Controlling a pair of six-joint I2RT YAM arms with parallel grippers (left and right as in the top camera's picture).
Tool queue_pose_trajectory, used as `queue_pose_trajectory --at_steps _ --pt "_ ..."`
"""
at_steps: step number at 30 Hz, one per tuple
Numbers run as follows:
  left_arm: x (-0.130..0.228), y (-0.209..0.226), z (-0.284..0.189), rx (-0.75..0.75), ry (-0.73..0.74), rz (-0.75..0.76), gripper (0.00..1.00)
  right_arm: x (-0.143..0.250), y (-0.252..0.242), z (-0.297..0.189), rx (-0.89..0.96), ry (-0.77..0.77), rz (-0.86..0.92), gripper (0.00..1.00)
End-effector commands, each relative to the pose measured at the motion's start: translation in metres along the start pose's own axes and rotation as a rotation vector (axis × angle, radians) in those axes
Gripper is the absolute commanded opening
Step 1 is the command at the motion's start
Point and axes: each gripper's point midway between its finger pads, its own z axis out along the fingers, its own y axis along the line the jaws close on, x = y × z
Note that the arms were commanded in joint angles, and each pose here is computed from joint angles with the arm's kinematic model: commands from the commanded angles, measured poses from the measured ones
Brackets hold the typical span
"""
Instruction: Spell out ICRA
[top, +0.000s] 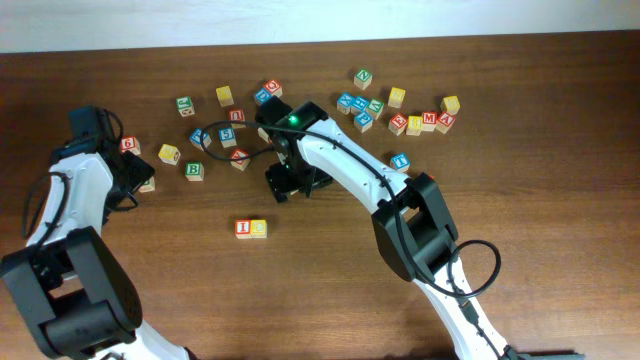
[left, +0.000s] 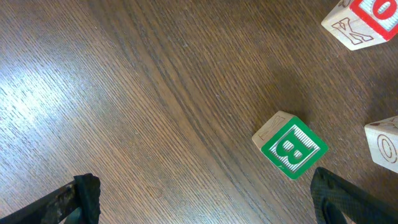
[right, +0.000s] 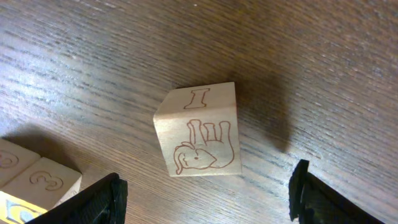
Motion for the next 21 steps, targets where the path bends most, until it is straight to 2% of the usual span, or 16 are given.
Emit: queue_pose_trajectory --at_steps 1,10,15,19,20,21 --pt "-0.003 0.002 -0.007 0.005 -0.016 -0.009 0.99 -0.005 -0.004 -0.003 0.012 -0.016 -0.041 0.76" --pt "-0.003 0.002 -0.007 0.005 -0.016 -0.009 0.99 -0.018 0.0 -0.038 0.0 -0.075 -0.041 0.75" --pt "-0.003 0.002 -0.007 0.005 -0.016 -0.009 0.99 -0.02 0.0 -0.04 -0.002 -0.081 -0.041 0.76" --pt "-0.003 0.002 -0.007 0.005 -0.016 -0.009 0.99 -0.021 0.0 -0.04 -0.003 -0.084 -0.04 0.87" --pt "-0.003 0.002 -0.007 0.005 -0.016 -0.009 0.99 -0.02 0.0 -0.04 -0.002 -0.084 -0.04 0.99" --pt "-0.003 0.002 -0.007 0.005 -0.016 -0.009 0.99 -0.021 0.0 -0.04 -0.003 -0.084 -0.04 0.98"
